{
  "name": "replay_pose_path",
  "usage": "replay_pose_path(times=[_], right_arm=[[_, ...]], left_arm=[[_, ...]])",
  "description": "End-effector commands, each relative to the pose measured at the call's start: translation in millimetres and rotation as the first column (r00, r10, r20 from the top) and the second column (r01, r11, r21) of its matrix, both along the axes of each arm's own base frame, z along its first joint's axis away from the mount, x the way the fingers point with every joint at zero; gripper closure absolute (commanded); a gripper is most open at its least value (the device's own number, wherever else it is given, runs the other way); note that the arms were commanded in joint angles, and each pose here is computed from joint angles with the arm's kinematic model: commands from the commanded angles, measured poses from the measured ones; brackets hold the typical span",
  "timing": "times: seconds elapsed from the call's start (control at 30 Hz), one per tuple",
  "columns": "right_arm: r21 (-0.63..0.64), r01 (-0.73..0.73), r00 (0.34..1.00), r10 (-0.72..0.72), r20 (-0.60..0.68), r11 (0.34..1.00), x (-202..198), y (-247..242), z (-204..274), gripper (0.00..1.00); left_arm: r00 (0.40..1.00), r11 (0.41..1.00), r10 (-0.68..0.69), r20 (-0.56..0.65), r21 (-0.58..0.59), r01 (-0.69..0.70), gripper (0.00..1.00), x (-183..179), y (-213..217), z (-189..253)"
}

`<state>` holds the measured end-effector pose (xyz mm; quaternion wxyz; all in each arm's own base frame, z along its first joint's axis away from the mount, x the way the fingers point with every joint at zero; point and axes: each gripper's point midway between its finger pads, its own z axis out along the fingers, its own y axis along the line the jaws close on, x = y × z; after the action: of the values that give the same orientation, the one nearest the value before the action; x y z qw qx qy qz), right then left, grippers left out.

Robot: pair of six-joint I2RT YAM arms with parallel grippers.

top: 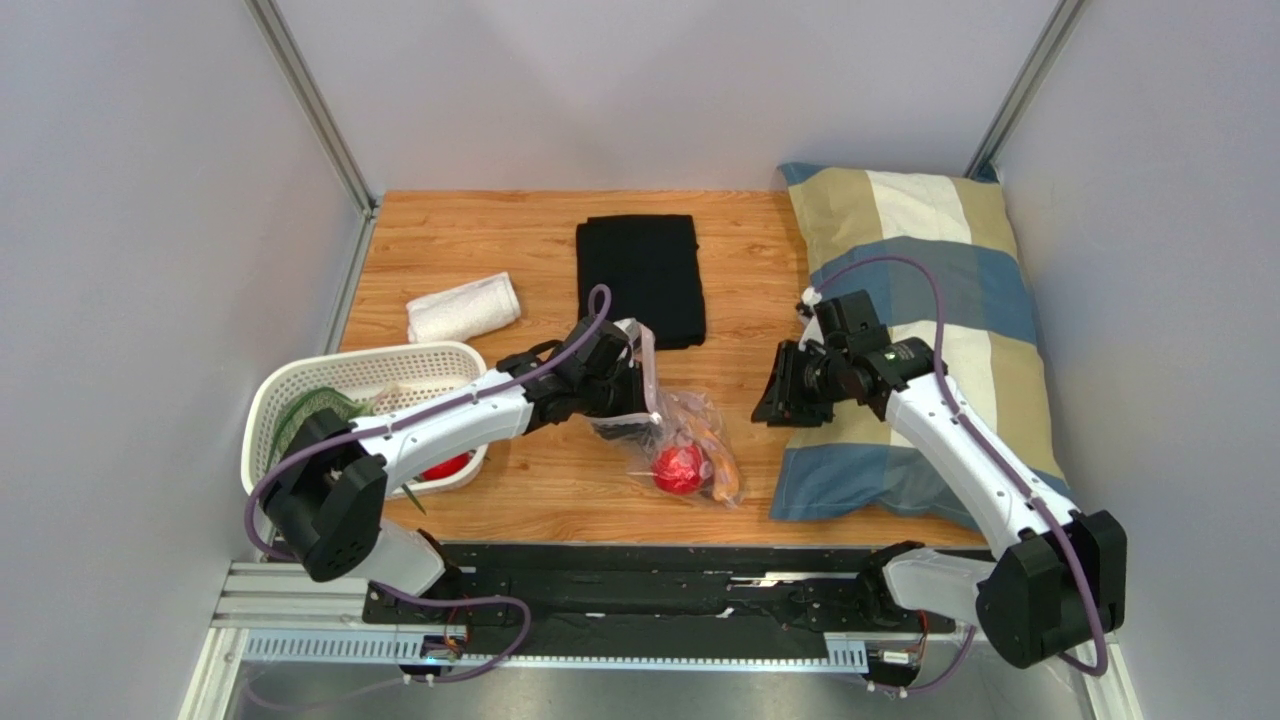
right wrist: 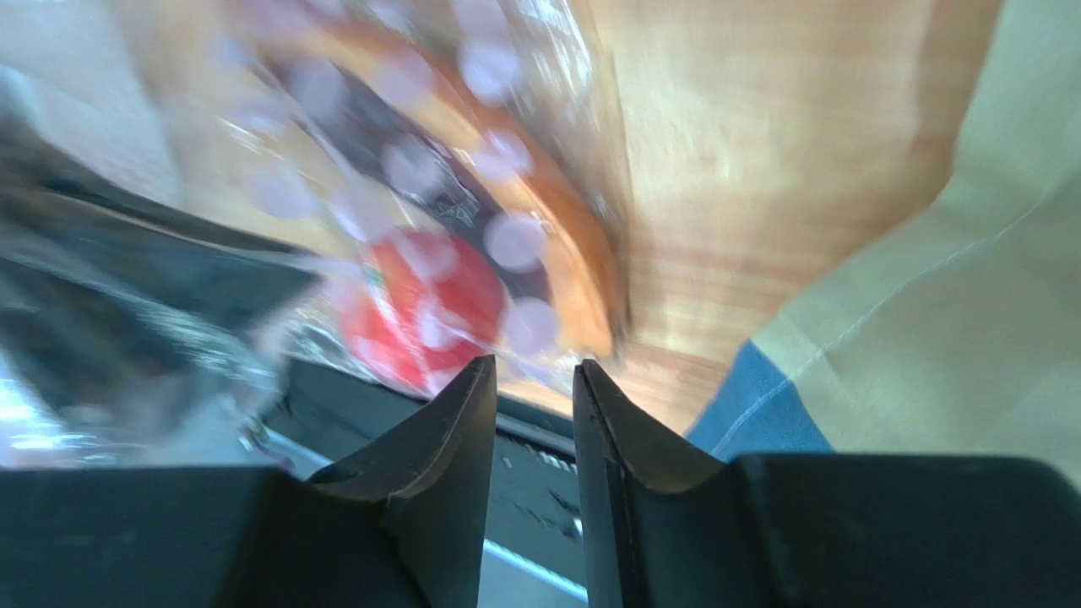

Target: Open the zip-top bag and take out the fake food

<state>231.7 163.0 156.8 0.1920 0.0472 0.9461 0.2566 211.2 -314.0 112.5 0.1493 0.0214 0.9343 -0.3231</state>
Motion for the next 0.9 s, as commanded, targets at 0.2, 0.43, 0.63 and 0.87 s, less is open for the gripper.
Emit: replay_pose_path(times=[0.2, 0.43, 0.63, 0.87], right_arm=[[0.018, -0.216, 0.965, 0.217, -0.146, 0.976, -53, 31, -43, 0.70], [0.028, -0.250, 0.959, 0.252, -0.130, 0.968, -77, 48, -39, 0.67], [0.031, -0.260, 0.948, 0.262, -0.182, 0.965, -95, 64, -55, 0.65], [-0.046, -0.115, 0.990, 0.110, -0.093, 0.992, -73, 62, -81, 0.87]], left_arm=[[0.993, 0.991, -0.090, -0.071, 0.090, 0.097, 0.67, -24, 28, -19], [0.975, 0.974, -0.213, -0.061, -0.095, 0.206, 0.57, -36, 4, -25], [0.964, 0.972, -0.228, -0.135, -0.097, 0.216, 0.57, -47, 7, -36], [0.991, 0.996, -0.087, -0.104, -0.028, 0.084, 0.76, -42, 27, -40]])
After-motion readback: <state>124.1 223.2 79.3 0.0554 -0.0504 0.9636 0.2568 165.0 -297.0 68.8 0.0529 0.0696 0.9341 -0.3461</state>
